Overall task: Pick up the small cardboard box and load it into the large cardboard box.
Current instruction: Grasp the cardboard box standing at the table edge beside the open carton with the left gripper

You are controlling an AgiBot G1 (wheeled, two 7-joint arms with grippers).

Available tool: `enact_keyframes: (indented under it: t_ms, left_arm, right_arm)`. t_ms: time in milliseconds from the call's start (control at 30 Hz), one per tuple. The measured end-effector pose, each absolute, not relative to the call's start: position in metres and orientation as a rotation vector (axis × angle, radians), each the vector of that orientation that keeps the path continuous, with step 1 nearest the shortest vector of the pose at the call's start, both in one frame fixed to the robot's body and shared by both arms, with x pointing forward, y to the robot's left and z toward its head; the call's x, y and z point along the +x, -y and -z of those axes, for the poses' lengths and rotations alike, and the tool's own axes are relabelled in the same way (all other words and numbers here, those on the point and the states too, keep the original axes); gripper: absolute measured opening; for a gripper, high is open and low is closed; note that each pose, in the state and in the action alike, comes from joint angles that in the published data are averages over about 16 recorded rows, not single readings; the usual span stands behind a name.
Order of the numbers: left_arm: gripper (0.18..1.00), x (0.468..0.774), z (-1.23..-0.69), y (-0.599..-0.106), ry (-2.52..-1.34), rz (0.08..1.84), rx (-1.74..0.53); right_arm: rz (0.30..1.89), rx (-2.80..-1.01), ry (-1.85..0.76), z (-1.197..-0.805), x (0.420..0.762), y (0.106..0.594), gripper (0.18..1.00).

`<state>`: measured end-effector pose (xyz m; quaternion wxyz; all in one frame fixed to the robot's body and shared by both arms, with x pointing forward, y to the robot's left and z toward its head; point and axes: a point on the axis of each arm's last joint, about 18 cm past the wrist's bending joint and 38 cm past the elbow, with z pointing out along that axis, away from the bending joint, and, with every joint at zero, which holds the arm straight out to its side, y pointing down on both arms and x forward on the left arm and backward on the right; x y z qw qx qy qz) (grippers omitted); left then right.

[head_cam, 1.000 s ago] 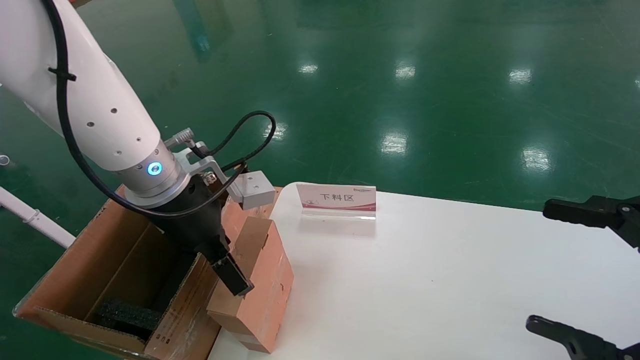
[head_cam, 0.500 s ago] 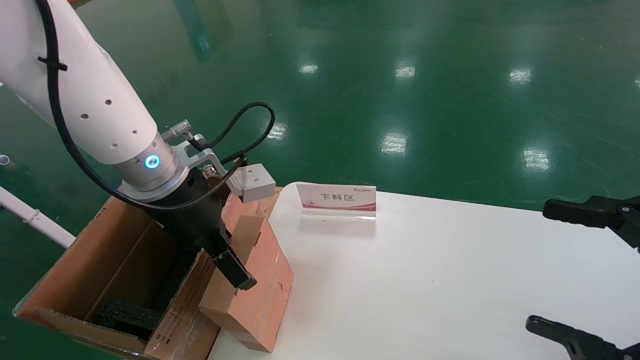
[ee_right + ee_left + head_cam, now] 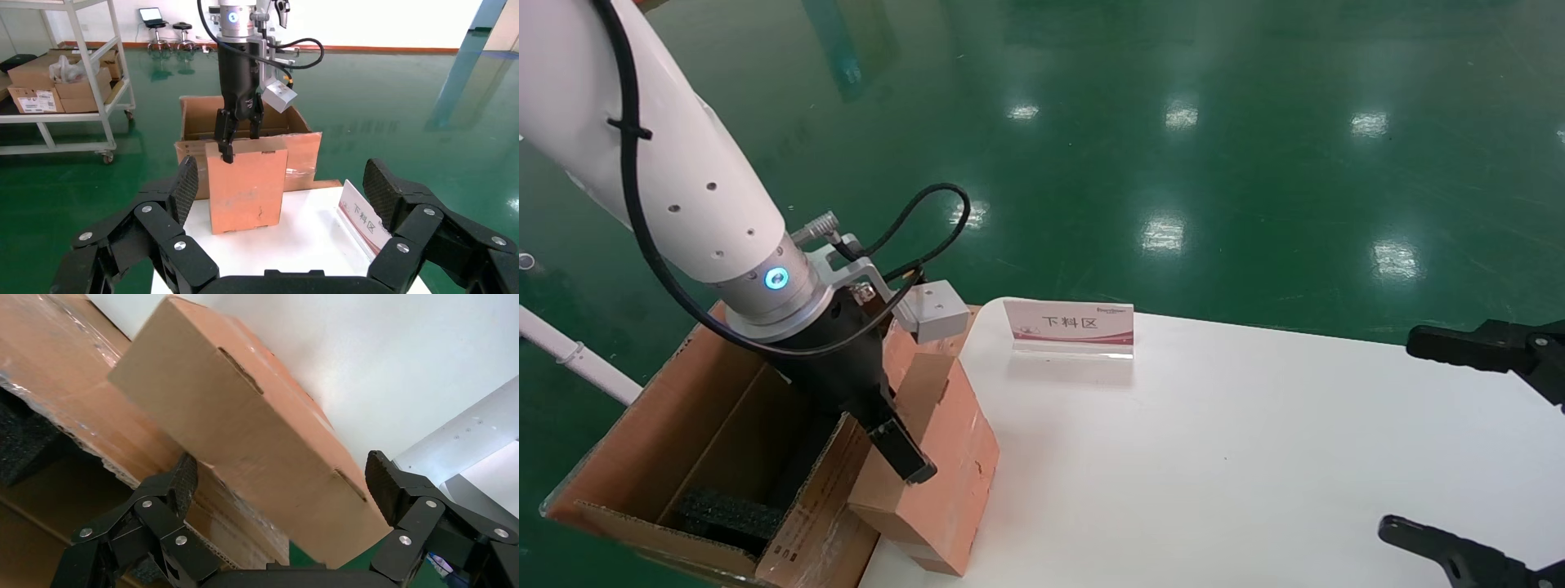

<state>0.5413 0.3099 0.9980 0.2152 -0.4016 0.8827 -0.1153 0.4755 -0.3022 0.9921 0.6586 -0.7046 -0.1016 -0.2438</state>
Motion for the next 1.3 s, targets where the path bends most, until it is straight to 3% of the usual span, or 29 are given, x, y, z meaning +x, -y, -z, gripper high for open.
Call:
enact_keyframes:
  t_ms: [900, 1300]
  left_arm:
    - [1.001, 0.551, -0.982, -0.311, -2.444, 0.306, -1.117]
    - [0.949, 0.551, -0.983, -0.311, -2.447, 0.301, -1.115]
  right_arm:
    - [0.552, -1.595, 0.229, -0.992, 0.476, 0.302, 1.0]
    - [0.552, -1.595, 0.229, -0.992, 0.476, 0.302, 0.971]
